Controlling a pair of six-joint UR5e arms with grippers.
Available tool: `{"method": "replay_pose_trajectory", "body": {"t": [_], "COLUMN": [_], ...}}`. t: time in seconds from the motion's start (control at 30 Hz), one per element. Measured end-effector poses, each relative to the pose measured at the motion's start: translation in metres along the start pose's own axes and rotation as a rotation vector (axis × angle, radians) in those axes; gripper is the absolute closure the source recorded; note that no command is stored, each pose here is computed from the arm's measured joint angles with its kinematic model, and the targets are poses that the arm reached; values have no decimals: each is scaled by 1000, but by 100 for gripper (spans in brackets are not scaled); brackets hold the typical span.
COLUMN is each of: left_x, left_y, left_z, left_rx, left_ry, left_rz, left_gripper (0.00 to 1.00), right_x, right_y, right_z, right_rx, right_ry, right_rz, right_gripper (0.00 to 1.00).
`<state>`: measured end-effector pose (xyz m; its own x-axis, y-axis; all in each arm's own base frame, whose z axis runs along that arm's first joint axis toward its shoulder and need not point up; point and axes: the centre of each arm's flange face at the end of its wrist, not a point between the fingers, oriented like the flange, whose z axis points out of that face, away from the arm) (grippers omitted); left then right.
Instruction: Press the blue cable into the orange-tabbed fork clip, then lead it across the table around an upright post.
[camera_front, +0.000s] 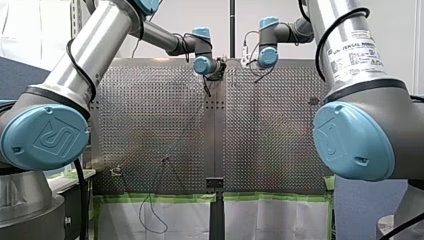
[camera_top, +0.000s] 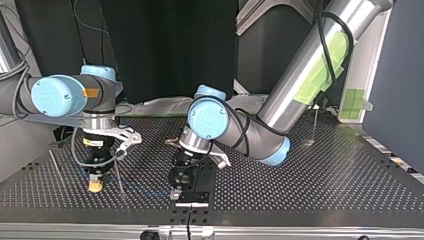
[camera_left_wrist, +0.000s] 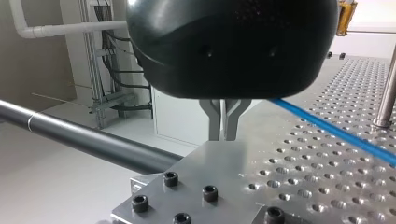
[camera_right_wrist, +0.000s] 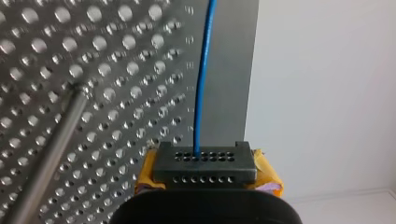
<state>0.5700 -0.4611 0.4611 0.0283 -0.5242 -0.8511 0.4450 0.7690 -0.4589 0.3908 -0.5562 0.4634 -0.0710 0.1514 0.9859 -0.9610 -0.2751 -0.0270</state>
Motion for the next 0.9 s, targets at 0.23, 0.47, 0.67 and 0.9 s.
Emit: {"method": "replay_pose_trajectory", "body": {"t": [0.23, 0.47, 0.67, 0.9], "left_x": [5, 33, 40, 39], "left_y": [-3, -8, -14, -11], "left_z": [-1, -3, -6, -5], "left_rx": [14, 27, 35, 27], "left_ry": [12, 59, 69, 65], "left_rz": [-15, -18, -20, -20], "left_gripper": [100, 100, 100, 100], "right_x": [4, 6, 8, 9], "right_y": [18, 31, 39, 64], "right_z": [5, 8, 9, 15], "right_rx": [-27, -47, -58, -96], "right_ry": [6, 10, 13, 16], "right_rz": [9, 11, 6, -4], "right_gripper": [100, 100, 100, 100]}}
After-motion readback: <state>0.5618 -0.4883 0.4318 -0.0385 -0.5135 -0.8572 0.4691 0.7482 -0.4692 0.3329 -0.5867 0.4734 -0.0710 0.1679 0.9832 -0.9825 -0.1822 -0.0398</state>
